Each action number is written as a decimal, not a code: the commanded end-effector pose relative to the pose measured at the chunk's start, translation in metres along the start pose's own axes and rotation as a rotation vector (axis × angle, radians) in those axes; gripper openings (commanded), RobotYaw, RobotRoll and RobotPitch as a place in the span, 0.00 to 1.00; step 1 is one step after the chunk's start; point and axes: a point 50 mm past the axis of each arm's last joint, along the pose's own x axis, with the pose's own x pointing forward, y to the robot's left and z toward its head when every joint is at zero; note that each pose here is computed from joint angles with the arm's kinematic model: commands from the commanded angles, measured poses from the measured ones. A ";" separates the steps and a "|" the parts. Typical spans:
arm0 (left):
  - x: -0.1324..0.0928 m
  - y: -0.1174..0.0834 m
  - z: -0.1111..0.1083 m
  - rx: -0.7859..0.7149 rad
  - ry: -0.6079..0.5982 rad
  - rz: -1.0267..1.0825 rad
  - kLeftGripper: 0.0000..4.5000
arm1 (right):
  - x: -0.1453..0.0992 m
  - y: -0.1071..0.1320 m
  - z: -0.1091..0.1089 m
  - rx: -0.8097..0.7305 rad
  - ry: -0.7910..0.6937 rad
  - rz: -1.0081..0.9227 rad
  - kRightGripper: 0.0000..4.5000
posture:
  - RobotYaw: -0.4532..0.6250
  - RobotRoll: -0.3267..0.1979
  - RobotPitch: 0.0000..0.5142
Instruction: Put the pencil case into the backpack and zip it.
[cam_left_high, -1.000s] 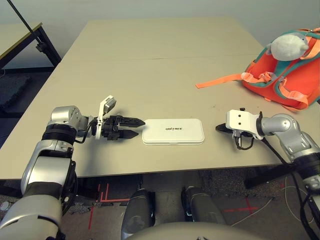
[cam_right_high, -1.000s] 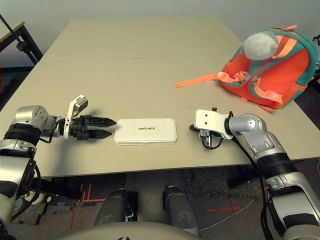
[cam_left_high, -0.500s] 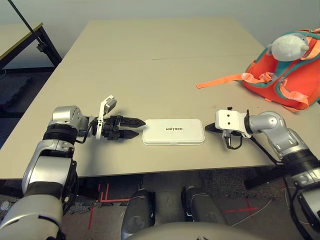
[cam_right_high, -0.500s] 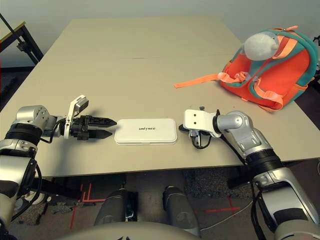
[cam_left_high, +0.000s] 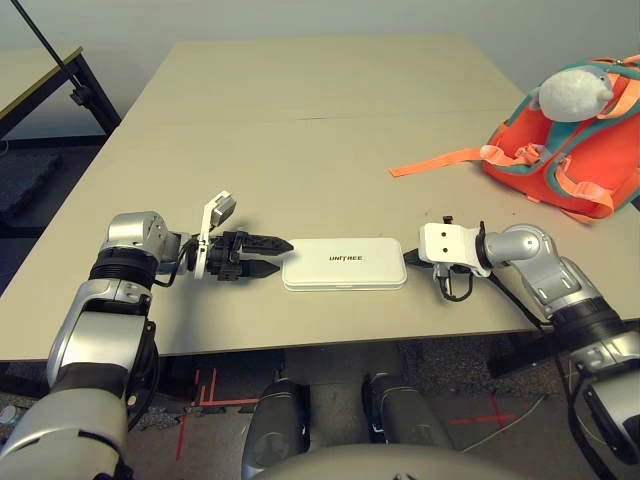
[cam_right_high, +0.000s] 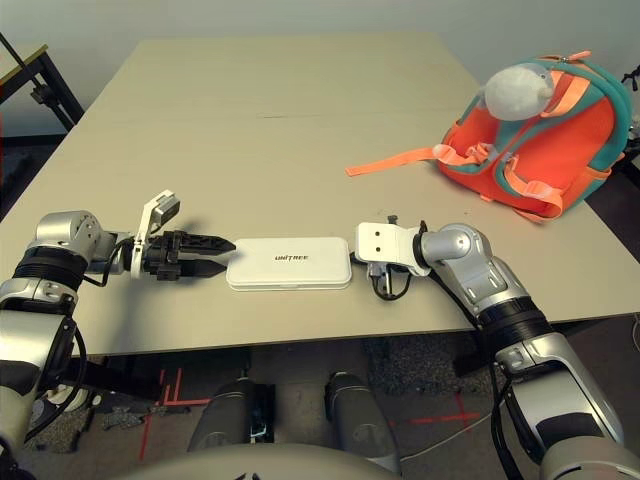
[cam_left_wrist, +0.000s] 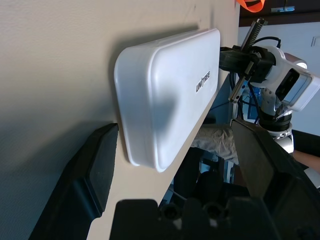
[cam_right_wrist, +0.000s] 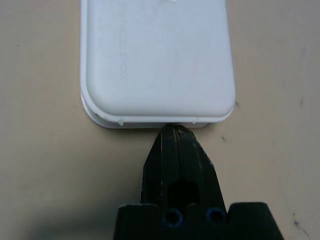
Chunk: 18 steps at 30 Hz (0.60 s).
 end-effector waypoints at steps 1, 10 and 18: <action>0.004 -0.001 0.000 0.003 0.020 0.012 1.00 | 0.013 0.003 0.014 -0.038 -0.047 0.048 0.01 | 0.29 0.62 0.11; 0.004 0.000 -0.001 0.004 0.022 0.011 1.00 | 0.022 0.003 0.024 -0.052 -0.080 0.066 0.01 | 0.29 0.62 0.12; 0.006 -0.002 0.001 0.073 0.016 -0.013 1.00 | 0.022 0.003 0.024 -0.055 -0.078 0.065 0.01 | 0.29 0.62 0.11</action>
